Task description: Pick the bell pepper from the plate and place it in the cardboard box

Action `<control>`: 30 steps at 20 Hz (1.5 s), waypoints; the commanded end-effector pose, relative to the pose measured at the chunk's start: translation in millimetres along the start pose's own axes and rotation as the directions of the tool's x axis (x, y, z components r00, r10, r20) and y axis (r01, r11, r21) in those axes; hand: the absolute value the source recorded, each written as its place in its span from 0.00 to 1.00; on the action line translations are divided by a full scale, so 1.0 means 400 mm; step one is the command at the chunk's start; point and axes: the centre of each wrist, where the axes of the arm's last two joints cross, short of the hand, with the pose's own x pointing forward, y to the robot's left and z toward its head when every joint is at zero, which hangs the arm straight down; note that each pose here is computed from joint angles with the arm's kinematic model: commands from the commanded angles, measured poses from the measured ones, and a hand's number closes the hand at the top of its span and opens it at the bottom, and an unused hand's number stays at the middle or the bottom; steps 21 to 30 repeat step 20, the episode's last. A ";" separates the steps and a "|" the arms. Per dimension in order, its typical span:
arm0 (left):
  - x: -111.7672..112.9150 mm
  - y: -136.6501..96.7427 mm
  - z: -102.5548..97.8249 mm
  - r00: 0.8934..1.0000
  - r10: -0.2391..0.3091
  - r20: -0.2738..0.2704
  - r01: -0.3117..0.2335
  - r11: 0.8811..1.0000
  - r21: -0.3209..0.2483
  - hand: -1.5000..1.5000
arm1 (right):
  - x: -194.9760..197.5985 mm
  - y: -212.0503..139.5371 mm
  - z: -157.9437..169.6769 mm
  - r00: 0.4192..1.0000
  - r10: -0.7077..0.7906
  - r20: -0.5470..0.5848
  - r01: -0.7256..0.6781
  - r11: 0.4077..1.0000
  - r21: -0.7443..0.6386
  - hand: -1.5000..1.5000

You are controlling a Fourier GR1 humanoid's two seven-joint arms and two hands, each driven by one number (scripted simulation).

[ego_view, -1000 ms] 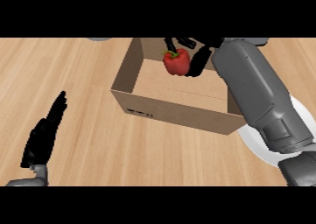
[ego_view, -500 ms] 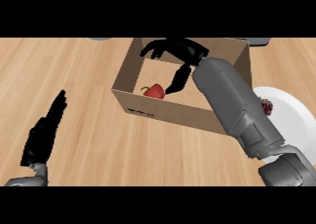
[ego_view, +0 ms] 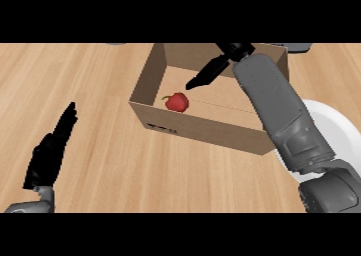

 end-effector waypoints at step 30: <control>0.045 -0.050 -0.028 0.996 -0.004 0.091 0.007 1.000 -0.030 0.50 | -0.018 -0.528 0.428 0.977 -0.215 0.020 0.205 0.898 -0.390 0.00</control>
